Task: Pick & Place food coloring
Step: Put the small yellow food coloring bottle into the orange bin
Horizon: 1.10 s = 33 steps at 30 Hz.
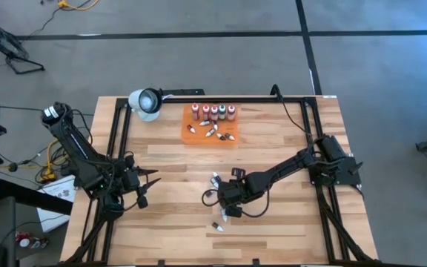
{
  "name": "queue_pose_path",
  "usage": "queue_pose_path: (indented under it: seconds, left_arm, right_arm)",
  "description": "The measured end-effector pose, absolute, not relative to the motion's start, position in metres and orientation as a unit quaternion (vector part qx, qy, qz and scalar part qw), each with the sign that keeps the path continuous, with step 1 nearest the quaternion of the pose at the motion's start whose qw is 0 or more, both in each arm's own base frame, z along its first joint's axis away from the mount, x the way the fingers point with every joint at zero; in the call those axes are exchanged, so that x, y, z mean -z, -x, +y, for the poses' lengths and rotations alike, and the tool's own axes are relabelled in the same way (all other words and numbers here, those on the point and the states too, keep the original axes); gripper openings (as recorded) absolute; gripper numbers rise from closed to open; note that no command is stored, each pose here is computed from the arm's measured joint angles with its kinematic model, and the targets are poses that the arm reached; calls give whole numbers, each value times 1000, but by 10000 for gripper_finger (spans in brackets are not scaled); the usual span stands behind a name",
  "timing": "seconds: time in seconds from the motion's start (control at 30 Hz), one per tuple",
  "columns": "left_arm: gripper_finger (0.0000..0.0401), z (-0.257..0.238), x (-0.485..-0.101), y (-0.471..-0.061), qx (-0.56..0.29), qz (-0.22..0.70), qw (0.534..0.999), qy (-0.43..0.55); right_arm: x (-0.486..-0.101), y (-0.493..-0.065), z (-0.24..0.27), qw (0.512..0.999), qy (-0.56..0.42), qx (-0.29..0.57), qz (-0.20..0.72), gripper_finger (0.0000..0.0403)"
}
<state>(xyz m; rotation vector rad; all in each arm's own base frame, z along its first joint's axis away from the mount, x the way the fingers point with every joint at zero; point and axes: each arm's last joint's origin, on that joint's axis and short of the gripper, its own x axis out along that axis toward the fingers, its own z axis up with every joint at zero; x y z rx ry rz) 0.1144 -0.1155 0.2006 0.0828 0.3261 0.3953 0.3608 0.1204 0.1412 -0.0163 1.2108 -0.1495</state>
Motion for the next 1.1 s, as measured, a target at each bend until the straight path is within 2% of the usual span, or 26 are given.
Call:
queue_pose_path:
  seconds: [0.47, 1.1]
  left_arm:
    - [132, -116, -201, -114, -195, 161, 967, -41]
    - [132, -116, -201, -114, -196, 161, 967, -39]
  right_arm:
    - [-142, -361, 121, 817, -6, 60, 573, 80]
    - [-142, -360, 120, 803, -56, 49, 591, 79]
